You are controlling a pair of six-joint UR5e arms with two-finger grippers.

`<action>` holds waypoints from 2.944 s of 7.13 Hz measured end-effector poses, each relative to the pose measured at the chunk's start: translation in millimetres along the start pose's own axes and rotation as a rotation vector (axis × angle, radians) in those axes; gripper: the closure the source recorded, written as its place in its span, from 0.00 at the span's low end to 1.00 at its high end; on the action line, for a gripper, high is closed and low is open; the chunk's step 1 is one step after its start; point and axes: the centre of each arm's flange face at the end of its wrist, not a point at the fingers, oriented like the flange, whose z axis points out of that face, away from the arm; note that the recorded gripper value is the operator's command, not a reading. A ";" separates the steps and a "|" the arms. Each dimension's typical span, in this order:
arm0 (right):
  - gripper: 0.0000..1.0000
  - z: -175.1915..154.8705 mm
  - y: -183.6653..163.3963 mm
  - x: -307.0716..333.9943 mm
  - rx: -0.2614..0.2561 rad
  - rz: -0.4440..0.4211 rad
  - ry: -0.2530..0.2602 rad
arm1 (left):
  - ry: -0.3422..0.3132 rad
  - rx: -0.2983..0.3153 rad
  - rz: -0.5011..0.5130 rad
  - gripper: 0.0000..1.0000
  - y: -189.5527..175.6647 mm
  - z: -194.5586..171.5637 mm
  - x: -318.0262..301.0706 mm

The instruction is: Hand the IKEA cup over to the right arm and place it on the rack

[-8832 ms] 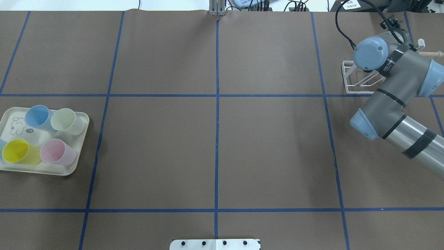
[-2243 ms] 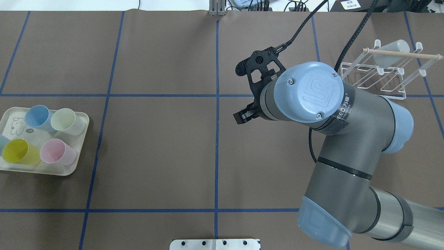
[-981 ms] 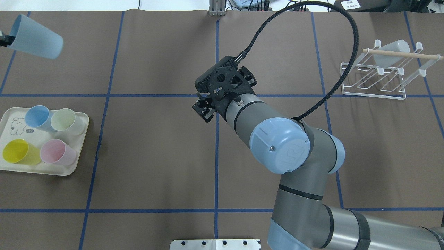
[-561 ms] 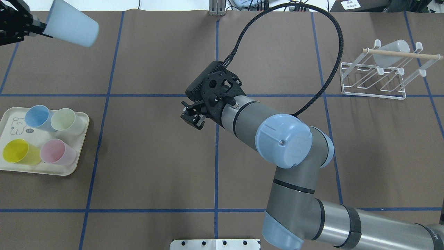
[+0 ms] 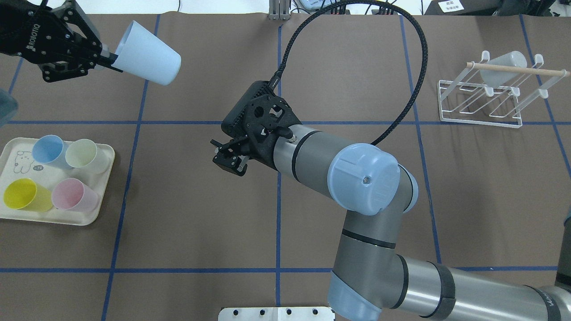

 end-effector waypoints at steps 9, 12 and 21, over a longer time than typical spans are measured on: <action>0.01 -7.7 -3.1 -17.9 0.144 -0.079 -0.040 | -0.019 -0.084 0.019 1.00 30.1 34.2 -2.8; 0.01 -8.3 -4.8 -15.7 0.147 -0.104 -0.034 | -0.023 -0.109 0.033 1.00 38.3 44.6 -5.0; 0.12 -8.7 -7.2 -8.9 0.155 -0.163 0.001 | -0.009 -0.109 0.052 1.00 56.9 87.7 -7.0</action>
